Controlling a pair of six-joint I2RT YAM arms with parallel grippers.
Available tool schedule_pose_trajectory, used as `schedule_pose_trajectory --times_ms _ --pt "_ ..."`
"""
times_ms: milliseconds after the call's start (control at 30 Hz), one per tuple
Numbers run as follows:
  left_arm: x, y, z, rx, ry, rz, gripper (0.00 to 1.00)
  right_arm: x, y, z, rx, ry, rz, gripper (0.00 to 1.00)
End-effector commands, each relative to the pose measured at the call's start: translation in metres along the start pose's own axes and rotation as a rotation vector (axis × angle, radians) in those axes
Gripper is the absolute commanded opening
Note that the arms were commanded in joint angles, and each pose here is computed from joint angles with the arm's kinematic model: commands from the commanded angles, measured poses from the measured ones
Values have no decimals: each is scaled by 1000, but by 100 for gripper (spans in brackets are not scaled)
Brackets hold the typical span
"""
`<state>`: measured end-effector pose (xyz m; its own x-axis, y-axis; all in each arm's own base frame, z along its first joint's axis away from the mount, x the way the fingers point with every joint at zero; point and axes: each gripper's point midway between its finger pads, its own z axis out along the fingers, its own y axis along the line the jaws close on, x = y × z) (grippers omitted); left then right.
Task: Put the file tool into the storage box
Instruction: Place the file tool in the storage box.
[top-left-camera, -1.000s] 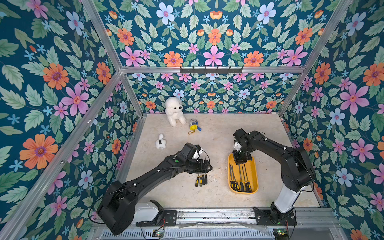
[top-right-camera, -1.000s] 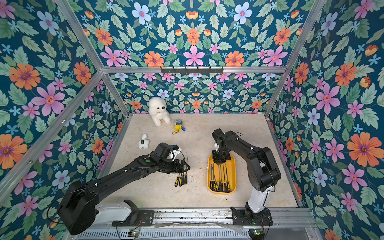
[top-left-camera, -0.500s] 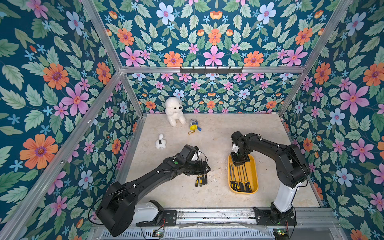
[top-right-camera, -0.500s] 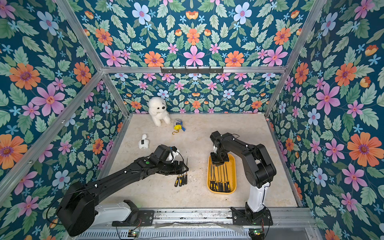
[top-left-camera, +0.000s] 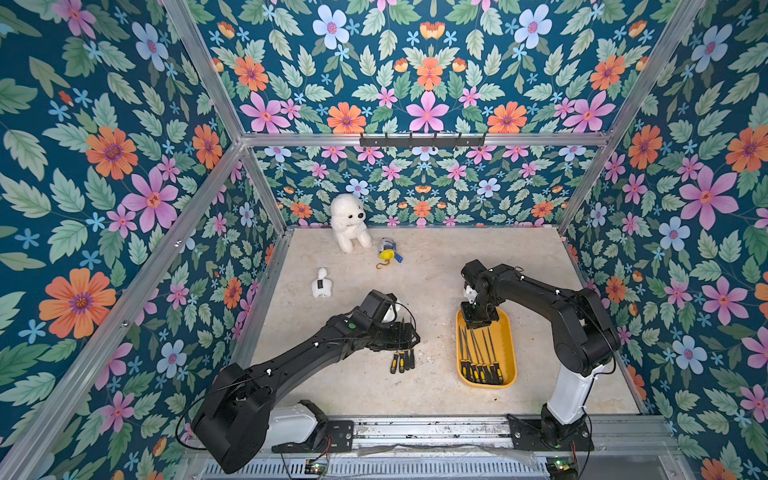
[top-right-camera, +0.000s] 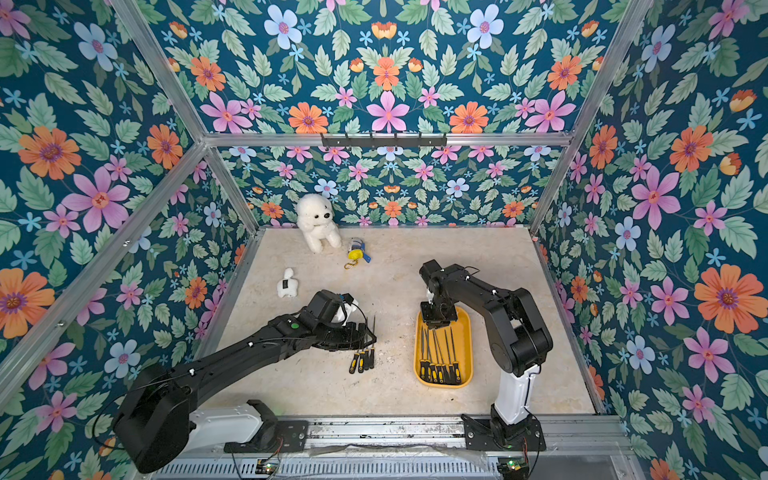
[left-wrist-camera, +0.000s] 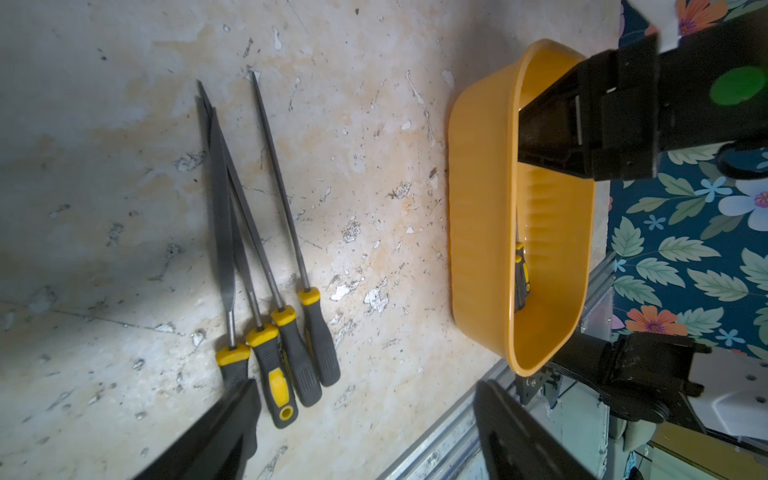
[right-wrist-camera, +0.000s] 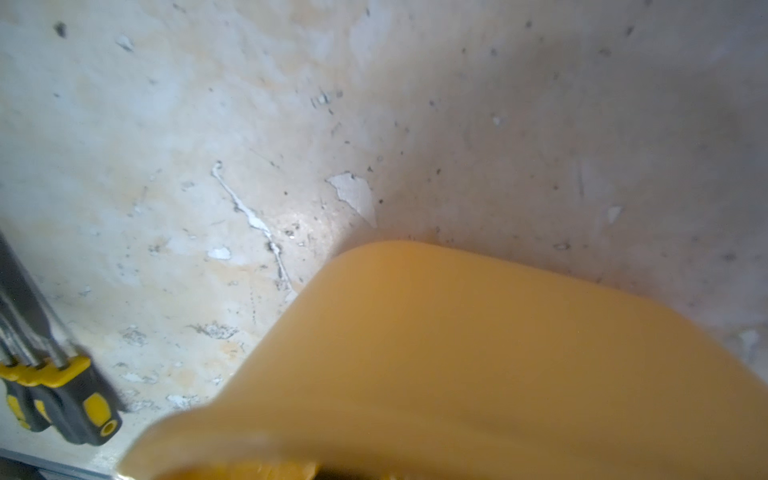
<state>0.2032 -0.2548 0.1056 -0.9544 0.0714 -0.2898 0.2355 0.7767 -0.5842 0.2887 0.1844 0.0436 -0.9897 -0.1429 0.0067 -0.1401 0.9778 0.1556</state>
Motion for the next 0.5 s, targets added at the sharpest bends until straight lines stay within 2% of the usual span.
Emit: schedule_pose_trajectory --times_ms 0,167,300,400,467 --pt "0 3 -2 -13 -10 0 87 -6 -1 -18 7 -34 9 25" --pt "5 10 0 -22 -34 -72 85 -20 4 -51 -51 -107 37 25" --pt "18 20 6 -93 -15 -72 77 -24 10 -62 -92 -128 43 26" --pt "34 31 13 -174 32 -63 71 -23 10 -59 -98 -123 48 25" --pt "44 52 14 -287 61 -71 64 -22 10 -56 -101 -119 52 25"
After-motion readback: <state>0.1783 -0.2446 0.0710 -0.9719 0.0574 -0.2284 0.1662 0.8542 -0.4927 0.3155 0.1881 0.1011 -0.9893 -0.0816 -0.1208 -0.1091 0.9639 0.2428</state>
